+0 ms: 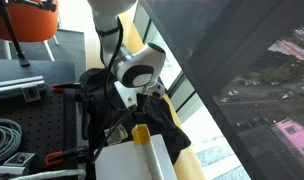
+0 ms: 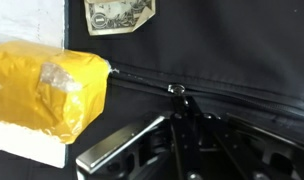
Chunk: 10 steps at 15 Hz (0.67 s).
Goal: Close the zipper on the black jacket.
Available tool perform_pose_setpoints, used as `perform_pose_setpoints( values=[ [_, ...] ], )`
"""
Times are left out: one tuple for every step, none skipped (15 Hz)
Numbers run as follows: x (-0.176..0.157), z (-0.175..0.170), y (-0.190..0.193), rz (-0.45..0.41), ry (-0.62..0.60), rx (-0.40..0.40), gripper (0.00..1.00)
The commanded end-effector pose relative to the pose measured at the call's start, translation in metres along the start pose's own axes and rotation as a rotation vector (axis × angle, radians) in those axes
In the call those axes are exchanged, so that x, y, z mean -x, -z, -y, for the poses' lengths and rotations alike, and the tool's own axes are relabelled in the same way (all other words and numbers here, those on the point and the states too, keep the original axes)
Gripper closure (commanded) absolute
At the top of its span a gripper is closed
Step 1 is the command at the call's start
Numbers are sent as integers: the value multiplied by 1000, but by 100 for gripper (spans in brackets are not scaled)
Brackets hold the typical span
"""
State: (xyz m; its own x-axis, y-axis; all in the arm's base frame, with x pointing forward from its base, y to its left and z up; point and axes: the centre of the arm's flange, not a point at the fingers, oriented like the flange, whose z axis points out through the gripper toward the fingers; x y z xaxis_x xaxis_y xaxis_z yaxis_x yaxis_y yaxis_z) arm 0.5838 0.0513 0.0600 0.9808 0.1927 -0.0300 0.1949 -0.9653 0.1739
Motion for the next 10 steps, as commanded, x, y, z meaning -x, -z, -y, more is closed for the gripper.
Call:
perform_pose_setpoints(
  values=[
    [-2,19,9,-5,23,14,98],
    [-3,23,10,-7,31,16,98],
    [-4,30,11,-11,44,19,98],
    [-5,37,13,-14,55,23,98],
    [-7,43,13,-18,68,26,98],
    [-8,51,16,-22,82,29,98],
    [-10,58,18,-27,95,31,98],
    [-12,65,20,-31,107,33,98],
    [-15,73,23,-37,120,33,98],
    [-19,81,27,-40,131,27,98]
  ],
)
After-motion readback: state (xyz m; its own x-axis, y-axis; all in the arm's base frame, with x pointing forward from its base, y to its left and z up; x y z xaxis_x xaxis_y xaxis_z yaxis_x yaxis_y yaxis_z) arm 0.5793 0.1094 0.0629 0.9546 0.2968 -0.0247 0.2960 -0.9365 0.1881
